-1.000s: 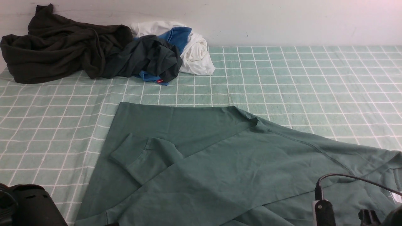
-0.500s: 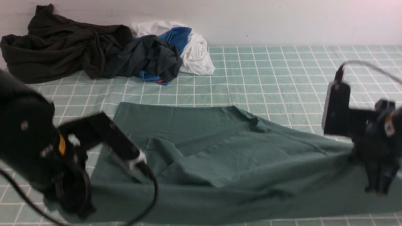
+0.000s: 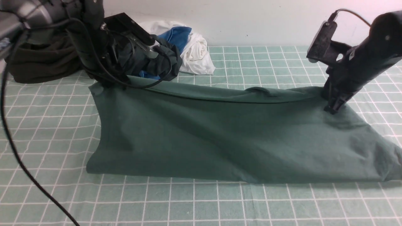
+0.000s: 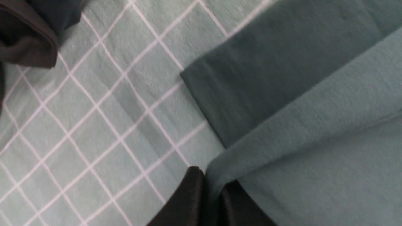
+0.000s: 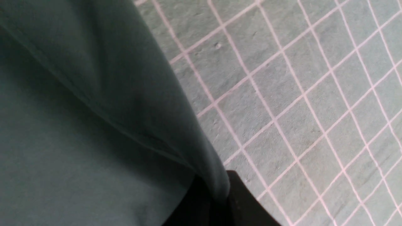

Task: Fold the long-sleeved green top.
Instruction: Use both arms to drag the lower edge of the fabric forward and fold it over the upper edge, then use the right arm to clamp the right edge of the fabric

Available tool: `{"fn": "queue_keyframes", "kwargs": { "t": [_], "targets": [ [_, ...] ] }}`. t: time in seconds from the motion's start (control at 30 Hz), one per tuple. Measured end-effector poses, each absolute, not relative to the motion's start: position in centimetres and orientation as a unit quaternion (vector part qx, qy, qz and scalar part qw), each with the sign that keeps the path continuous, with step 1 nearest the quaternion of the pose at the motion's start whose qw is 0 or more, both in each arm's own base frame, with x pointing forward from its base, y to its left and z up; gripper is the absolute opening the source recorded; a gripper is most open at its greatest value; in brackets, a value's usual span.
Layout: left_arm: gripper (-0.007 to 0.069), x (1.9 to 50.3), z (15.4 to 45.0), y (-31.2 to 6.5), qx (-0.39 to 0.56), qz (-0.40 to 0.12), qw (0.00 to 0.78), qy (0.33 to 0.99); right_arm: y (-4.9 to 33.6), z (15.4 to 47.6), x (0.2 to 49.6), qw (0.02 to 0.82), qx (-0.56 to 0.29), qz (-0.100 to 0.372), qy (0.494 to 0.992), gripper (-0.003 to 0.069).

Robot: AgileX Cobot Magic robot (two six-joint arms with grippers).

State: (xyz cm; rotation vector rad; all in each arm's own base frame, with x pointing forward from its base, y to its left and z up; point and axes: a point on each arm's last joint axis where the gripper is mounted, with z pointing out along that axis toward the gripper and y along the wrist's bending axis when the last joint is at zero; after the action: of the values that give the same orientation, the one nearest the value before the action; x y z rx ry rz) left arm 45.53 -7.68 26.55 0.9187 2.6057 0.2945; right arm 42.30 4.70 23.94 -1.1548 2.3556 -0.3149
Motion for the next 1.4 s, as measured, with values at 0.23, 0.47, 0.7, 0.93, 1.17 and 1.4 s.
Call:
{"fn": "queue_keyframes", "kwargs": {
  "t": [0.23,0.47,0.7,0.93,1.17,1.4],
  "targets": [
    [0.0181,49.8,21.4,-7.5,0.294,0.101,0.186,0.932,2.3,22.0,45.0,0.283,-0.289,-0.108,0.908,0.0234],
    [0.0421,50.5,22.3,-6.2,0.197,0.091,0.214,0.952,-0.1,25.6,43.7,0.271,-0.123,-0.1,0.95,0.0423],
    [0.0392,47.8,27.4,-7.0,0.17,0.04,0.194,0.965,-2.5,27.3,39.3,0.198,-0.048,-0.072,0.976,0.0439],
    [0.0062,44.7,32.4,-10.6,0.229,-0.029,0.234,0.945,-5.1,24.4,34.8,0.166,0.041,-0.06,0.983,0.0442],
    [-0.0004,39.5,34.4,-13.0,0.28,-0.058,0.221,0.932,-7.2,18.6,34.3,0.135,0.084,-0.058,0.986,0.0463],
    [-0.0004,33.2,34.8,-11.2,0.281,-0.058,0.187,0.939,-7.3,15.3,35.3,0.12,0.079,-0.053,0.988,0.0463]
  ]
}}
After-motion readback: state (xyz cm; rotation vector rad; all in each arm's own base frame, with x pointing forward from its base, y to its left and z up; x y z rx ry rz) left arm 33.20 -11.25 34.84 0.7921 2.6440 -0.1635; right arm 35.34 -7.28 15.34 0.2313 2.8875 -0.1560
